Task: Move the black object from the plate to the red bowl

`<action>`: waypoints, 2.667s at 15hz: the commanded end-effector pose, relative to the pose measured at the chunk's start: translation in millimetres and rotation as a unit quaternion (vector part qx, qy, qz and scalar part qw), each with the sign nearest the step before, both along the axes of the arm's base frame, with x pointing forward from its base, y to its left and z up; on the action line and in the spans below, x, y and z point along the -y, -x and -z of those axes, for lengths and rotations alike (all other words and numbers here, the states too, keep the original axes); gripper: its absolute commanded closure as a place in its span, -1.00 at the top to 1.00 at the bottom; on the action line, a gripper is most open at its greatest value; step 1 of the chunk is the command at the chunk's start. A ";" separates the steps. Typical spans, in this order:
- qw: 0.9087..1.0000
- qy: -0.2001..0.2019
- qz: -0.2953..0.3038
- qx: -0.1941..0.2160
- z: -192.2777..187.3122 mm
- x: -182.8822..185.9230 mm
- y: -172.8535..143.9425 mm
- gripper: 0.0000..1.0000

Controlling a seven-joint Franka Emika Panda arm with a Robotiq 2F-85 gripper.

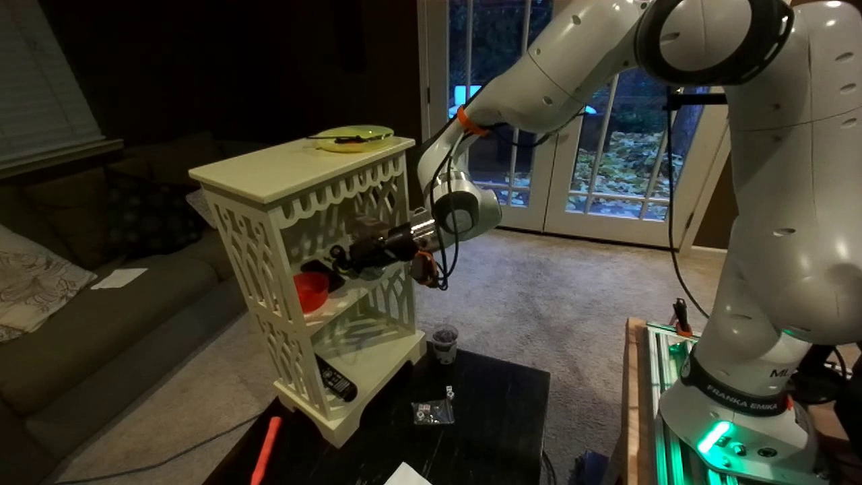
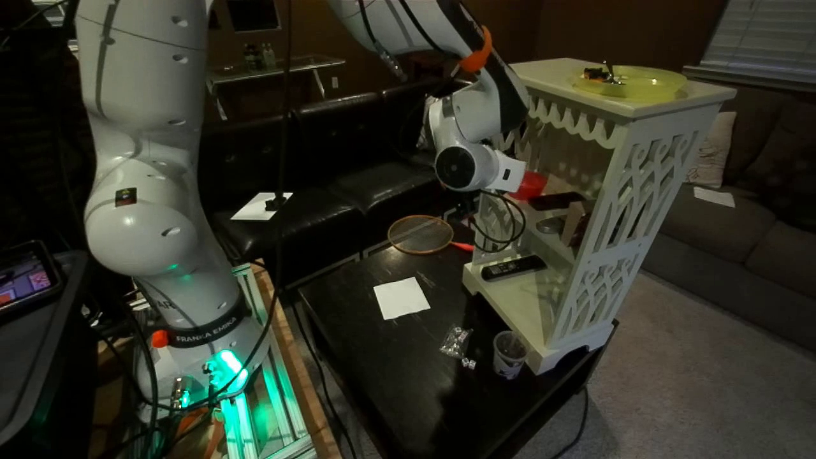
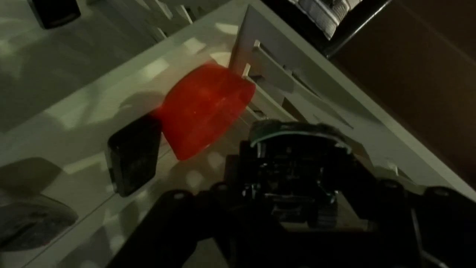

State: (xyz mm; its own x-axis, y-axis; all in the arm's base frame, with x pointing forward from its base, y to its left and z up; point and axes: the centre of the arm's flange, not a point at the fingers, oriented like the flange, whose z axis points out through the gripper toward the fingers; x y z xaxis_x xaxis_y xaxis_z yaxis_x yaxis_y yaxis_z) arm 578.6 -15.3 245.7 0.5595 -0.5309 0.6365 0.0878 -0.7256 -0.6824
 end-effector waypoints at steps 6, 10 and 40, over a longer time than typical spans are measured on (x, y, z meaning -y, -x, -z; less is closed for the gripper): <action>0.994 0.054 0.062 0.077 11.1 -28.1 -27.5 -0.16; 0.986 0.079 0.089 0.114 6.0 -7.7 -51.2 -0.16; 0.924 0.353 -0.035 0.146 2.9 21.5 -61.0 -0.16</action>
State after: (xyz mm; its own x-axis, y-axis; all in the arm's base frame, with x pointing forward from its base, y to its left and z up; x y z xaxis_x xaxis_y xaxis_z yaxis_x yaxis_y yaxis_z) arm 640.3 -47.2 246.2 0.3085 0.0435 0.9502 0.2585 -0.9652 -0.0397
